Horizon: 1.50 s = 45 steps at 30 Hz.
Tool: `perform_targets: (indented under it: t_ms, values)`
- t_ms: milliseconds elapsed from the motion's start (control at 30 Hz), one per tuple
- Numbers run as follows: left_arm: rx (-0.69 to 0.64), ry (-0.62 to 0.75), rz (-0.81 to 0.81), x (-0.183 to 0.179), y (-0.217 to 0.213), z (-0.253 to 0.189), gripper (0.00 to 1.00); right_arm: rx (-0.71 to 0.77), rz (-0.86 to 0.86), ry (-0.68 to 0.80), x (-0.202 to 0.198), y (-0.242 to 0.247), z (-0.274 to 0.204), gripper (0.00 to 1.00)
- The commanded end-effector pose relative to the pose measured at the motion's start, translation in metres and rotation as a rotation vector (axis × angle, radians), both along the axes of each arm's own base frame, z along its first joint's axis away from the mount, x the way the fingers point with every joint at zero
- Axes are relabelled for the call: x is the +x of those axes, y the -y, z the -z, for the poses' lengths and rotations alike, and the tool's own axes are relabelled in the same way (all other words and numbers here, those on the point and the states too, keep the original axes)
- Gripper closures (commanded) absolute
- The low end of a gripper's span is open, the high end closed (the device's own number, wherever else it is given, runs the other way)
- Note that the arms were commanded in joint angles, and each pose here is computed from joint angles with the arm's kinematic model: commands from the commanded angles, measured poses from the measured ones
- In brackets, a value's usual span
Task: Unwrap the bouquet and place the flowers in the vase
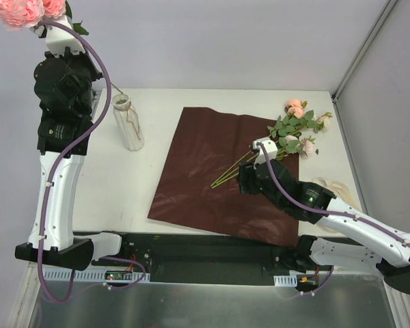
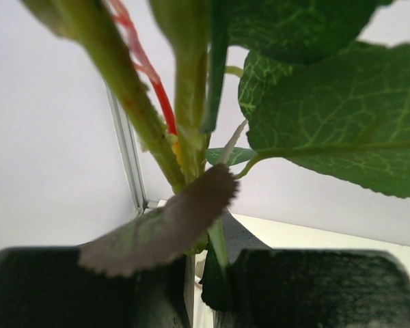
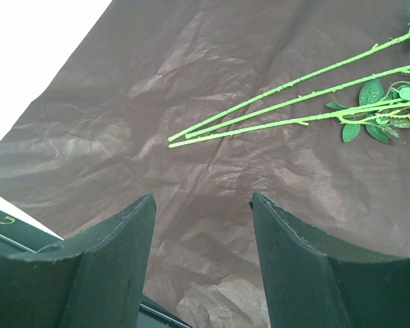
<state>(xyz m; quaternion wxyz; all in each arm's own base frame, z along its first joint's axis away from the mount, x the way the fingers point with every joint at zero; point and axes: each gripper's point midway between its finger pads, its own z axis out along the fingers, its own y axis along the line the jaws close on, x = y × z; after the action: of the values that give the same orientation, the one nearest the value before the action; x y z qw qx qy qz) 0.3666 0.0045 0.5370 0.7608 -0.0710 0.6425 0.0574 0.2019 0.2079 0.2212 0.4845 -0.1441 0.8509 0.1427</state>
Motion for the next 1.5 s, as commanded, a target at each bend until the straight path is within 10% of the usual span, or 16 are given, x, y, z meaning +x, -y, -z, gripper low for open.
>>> perform_targets:
  t_ms: [0, 933, 1167, 1333, 1467]
  values:
    - [-0.01, 0.037, -0.007, -0.018, -0.005, -0.014, 1.0, 0.064, 0.002, 0.021, 0.003, -0.008, -0.017, 0.39]
    - [0.007, -0.107, -0.061, 0.021, -0.008, 0.03, 1.0, 0.09, -0.004, 0.006, -0.001, -0.01, -0.014, 0.39]
    - [0.006, -0.214, -0.092, 0.033, -0.011, 0.052, 0.28, 0.08, -0.008, -0.009, -0.001, -0.012, -0.008, 0.39]
    - [-0.045, -0.247, -0.072, 0.025, -0.007, 0.062, 0.01, 0.061, -0.004, -0.024, 0.0, -0.014, -0.003, 0.39]
    - [-0.124, -0.267, 0.002, 0.01, 0.007, 0.077, 0.01, 0.033, 0.038, -0.055, 0.005, -0.014, 0.006, 0.39]
